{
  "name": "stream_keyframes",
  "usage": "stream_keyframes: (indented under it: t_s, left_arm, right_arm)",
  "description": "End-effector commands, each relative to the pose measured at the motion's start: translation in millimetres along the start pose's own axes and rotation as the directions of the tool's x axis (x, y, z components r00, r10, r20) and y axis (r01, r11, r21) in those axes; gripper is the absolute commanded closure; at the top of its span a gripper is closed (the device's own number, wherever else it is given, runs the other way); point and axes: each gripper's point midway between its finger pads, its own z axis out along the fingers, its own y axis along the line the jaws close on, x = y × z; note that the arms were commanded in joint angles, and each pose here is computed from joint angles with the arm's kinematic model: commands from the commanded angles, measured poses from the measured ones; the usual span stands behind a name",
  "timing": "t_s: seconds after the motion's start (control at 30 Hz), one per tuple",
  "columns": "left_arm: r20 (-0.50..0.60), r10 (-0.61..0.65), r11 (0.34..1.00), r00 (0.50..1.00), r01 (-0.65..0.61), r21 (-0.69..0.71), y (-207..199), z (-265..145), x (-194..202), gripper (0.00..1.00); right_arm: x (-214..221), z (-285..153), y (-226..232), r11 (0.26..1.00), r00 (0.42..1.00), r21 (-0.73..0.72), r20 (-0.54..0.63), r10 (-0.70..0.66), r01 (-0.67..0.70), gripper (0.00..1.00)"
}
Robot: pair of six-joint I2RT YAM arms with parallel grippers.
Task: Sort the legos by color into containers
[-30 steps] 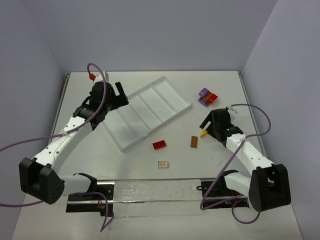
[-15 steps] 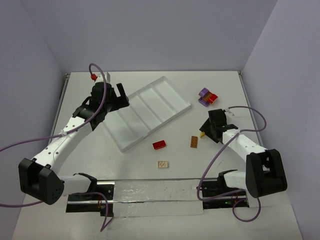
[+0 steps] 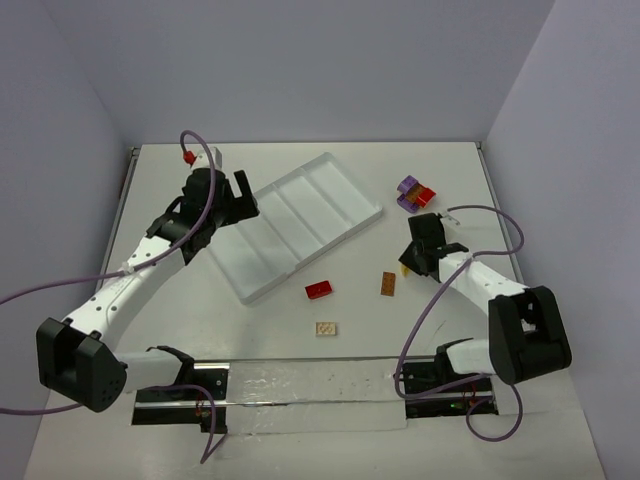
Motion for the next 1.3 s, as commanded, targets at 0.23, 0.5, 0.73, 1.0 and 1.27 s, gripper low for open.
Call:
stream_keyframes:
  t_s: [0.23, 0.5, 0.73, 1.0, 1.27]
  left_arm:
    - [0.056, -0.022, 1.0, 0.998, 0.022, -0.009, 4.7, -17.7, -12.0, 0.01]
    - [-0.03, -0.036, 0.983, 0.999, 0.03, -0.183, 32.0, -18.6, 3.3, 0.01]
    - [-0.012, -0.044, 0.985, 0.999, 0.041, -0.167, 32.5, -33.1, -2.3, 0.01]
    - [-0.02, -0.021, 0.982, 1.0, 0.017, -0.19, 40.0, -40.9, -1.4, 0.01]
    - [-0.022, -0.028, 0.982, 0.999, 0.024, -0.186, 40.9, -49.8, -3.0, 0.01]
  right_arm:
    - [-35.5, -46.2, 61.3, 0.981, 0.99, -0.172, 0.118, -0.074, 0.094, 0.99]
    - [-71.1, -69.5, 133.1, 0.932, 0.972, -0.308, 0.193, -0.133, 0.189, 1.0]
    - [-99.5, -45.0, 197.6, 0.916, 0.966, -0.335, 0.206, -0.159, 0.222, 1.0]
    - [-107.3, 7.8, 254.3, 0.91, 0.971, -0.35, 0.157, -0.178, 0.223, 0.98]
    - [-102.4, 43.6, 287.5, 0.903, 0.977, -0.375, 0.099, -0.187, 0.211, 0.7]
